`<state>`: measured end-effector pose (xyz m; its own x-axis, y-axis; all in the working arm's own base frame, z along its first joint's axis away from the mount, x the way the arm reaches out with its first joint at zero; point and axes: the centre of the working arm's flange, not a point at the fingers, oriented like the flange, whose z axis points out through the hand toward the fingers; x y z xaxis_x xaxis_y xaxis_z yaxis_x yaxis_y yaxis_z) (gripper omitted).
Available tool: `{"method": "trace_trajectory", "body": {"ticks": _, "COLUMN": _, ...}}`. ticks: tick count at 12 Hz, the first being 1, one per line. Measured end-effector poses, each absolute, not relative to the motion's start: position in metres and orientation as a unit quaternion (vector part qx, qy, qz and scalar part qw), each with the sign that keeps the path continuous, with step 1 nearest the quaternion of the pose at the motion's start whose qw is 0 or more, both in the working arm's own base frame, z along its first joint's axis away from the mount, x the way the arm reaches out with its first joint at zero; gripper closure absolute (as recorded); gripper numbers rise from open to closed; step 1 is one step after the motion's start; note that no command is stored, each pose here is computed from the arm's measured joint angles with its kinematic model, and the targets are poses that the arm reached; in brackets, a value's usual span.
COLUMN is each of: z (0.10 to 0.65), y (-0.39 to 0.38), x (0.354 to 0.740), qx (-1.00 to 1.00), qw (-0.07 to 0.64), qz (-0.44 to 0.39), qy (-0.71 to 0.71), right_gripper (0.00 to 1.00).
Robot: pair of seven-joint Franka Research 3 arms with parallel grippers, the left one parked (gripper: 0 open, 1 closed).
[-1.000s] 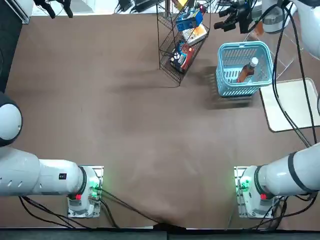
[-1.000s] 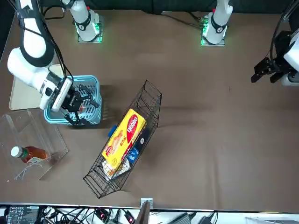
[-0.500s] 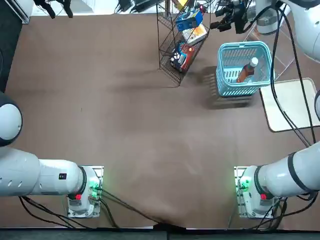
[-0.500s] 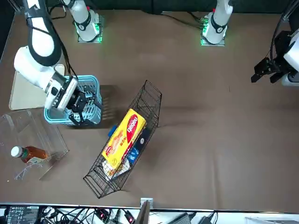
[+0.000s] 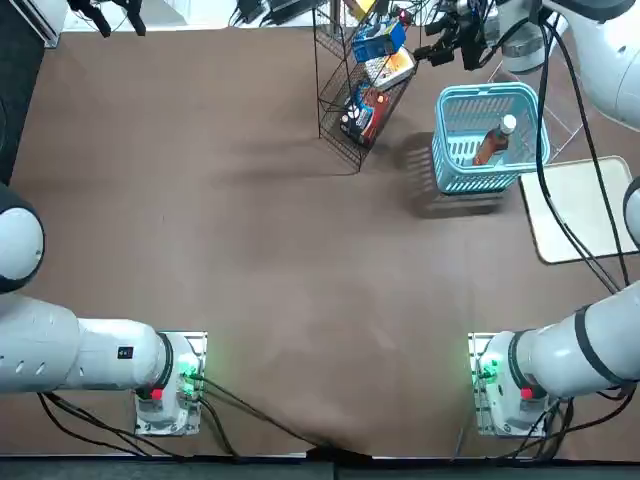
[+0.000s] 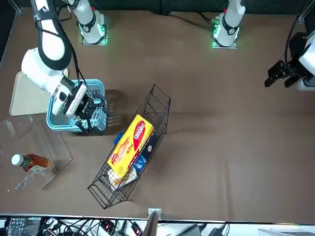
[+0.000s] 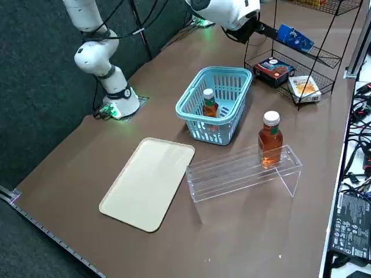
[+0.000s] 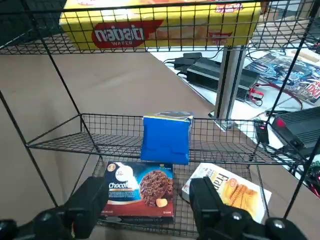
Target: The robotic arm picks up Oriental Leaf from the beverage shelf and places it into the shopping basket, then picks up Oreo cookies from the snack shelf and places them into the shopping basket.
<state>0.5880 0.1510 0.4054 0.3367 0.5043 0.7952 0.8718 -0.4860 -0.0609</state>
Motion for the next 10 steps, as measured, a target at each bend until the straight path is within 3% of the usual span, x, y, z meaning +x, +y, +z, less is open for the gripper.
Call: {"method": "trace_trajectory", "body": {"ticks": 10, "z": 0.392, "y": 0.180, "x": 0.604, "qx": -0.784, "qw": 0.237, "qz": -0.377, "qy": -0.432, "right_gripper": 0.00}}
